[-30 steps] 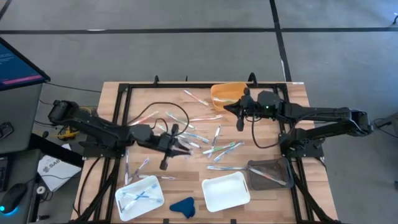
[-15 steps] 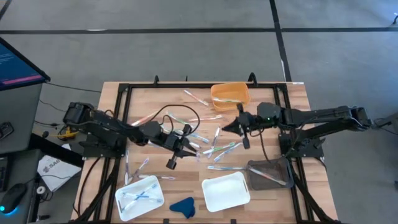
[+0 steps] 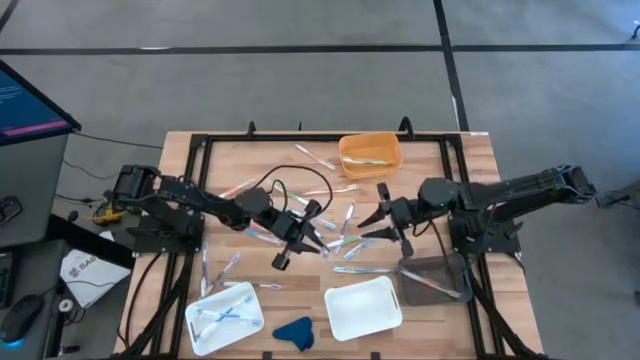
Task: Pick & Place Toothbrushes
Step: Put the violet toothbrush into the right white bin
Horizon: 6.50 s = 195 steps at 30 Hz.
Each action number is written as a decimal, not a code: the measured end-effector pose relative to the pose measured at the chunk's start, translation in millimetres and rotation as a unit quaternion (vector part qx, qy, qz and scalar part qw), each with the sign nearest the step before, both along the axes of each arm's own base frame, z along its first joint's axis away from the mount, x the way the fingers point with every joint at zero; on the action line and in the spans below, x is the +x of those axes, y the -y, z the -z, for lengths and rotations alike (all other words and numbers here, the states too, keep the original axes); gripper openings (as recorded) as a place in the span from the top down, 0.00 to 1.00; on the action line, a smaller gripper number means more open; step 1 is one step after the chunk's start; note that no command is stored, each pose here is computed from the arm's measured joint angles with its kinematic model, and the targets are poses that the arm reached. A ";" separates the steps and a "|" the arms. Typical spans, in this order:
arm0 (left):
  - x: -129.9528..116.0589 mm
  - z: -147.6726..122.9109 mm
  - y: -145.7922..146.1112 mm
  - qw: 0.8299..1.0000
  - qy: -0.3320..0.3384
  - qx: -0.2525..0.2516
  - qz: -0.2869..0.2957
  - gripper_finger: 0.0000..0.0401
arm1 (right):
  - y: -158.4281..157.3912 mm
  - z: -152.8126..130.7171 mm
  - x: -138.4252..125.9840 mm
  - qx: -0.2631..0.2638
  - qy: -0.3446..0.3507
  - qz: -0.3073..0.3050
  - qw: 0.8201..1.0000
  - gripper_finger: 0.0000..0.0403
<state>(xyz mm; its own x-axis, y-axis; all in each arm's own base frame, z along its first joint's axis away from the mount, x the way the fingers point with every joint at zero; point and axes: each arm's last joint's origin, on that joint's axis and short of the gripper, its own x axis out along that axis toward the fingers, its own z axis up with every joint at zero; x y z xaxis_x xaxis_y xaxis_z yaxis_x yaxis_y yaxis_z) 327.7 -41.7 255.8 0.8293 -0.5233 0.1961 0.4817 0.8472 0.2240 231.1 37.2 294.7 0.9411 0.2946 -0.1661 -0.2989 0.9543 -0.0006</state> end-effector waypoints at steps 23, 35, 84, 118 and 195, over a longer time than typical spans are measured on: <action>26.9 -22.5 -14.9 0.994 0.075 0.042 -0.064 0.97 | -4.2 4.8 27.8 -0.034 0.059 -0.003 0.998 0.48; 33.7 -18.8 -20.9 0.995 0.060 0.020 -0.072 0.97 | -1.6 2.0 30.5 -0.033 0.048 0.002 0.998 0.54; -30.4 -63.5 -25.4 0.937 -0.137 0.024 -0.321 0.64 | 3.3 -8.8 26.5 -0.033 -0.027 0.069 0.997 0.95; -75.8 -55.5 5.8 0.898 -0.168 -0.107 -0.392 0.64 | -155.2 49.0 69.4 0.026 -0.373 0.110 0.921 0.97; -90.0 -70.3 31.6 0.936 -0.136 -0.112 -0.304 0.64 | -167.5 132.2 66.7 -0.017 -0.519 0.081 0.851 0.80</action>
